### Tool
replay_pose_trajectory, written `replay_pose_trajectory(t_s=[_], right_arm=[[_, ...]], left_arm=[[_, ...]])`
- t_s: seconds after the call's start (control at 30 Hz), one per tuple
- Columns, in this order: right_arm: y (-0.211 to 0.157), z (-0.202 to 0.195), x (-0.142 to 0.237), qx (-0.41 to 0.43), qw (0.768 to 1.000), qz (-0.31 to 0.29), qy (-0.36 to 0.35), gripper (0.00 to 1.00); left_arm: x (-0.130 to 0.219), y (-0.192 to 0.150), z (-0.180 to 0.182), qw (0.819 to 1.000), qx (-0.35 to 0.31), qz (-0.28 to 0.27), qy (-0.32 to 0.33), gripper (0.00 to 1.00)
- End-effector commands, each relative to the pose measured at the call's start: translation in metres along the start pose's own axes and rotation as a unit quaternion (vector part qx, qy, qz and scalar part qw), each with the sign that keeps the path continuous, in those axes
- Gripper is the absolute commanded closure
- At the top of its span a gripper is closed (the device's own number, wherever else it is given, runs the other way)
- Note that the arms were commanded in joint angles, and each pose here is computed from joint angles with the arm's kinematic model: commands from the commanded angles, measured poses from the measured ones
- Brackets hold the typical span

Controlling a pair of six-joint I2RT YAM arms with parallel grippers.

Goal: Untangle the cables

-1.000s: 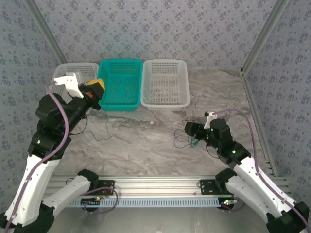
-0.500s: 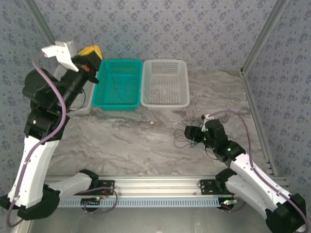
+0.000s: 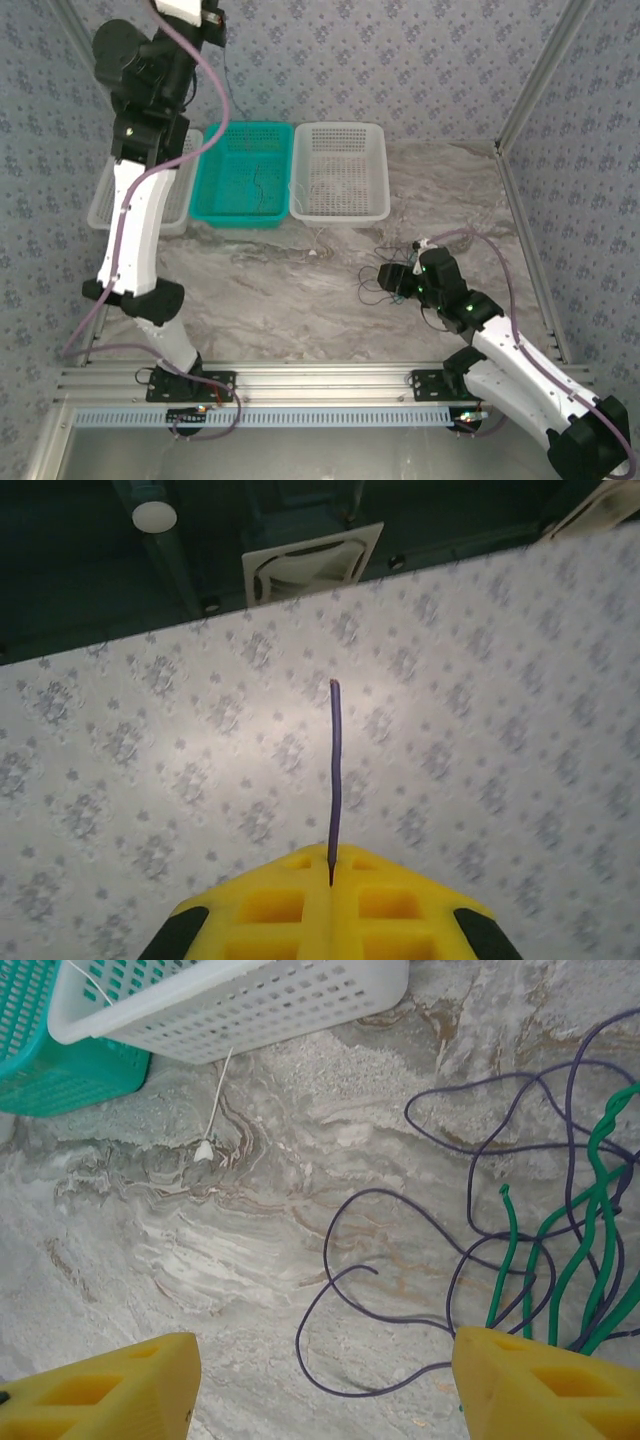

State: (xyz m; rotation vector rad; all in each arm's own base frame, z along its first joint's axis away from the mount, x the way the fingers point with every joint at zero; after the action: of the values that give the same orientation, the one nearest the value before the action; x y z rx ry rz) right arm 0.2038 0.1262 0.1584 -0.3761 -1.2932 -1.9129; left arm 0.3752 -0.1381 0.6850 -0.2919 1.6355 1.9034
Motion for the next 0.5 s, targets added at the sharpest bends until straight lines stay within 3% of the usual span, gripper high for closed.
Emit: replay_pose_trajectory(t_s=[0.0,0.1,0.2,0.33,0.47], right_arm=[[-0.011,0.0,-0.001,-0.009,1.0,0.024,0.003,0.31],[-0.015,0.0,0.001,-0.006,0.999,0.035,0.001,0.31],[-0.015,-0.001,0.001,-0.002,0.999,0.034,-0.004,0.31],[-0.014,-0.001,-0.004,-0.01,1.0,0.029,-0.002,0.31],[-0.015,0.001,-0.009,-0.018,0.999,0.038,0.0,0.31]], left_arm=[[-0.015,-0.028,0.025,0.998,-0.062,-0.017,0.019,1.0],[-0.024,-0.08,0.046,0.996,-0.053,0.043,0.054,1.0],[-0.024,-0.155,0.063,0.987,-0.002,0.149,0.066,1.0],[-0.006,-0.256,0.056,0.955,0.042,0.285,0.068,1.0],[0.023,-0.316,0.041,0.923,0.113,0.36,0.07,1.0]])
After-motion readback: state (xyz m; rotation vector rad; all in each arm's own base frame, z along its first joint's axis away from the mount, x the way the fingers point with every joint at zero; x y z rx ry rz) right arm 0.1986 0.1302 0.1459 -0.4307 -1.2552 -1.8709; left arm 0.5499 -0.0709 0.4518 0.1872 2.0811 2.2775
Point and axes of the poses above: each hand's point on the last joint's axis, 136 mm out from that joint toward the fingers, its own x axis back along the fingers, its own z axis along the line the jaws close on, y = z × x, the point moved 4 cm from there along x, back along the fingers, and after that the axes turned 5 degrees about x, right-handed, at the moved point
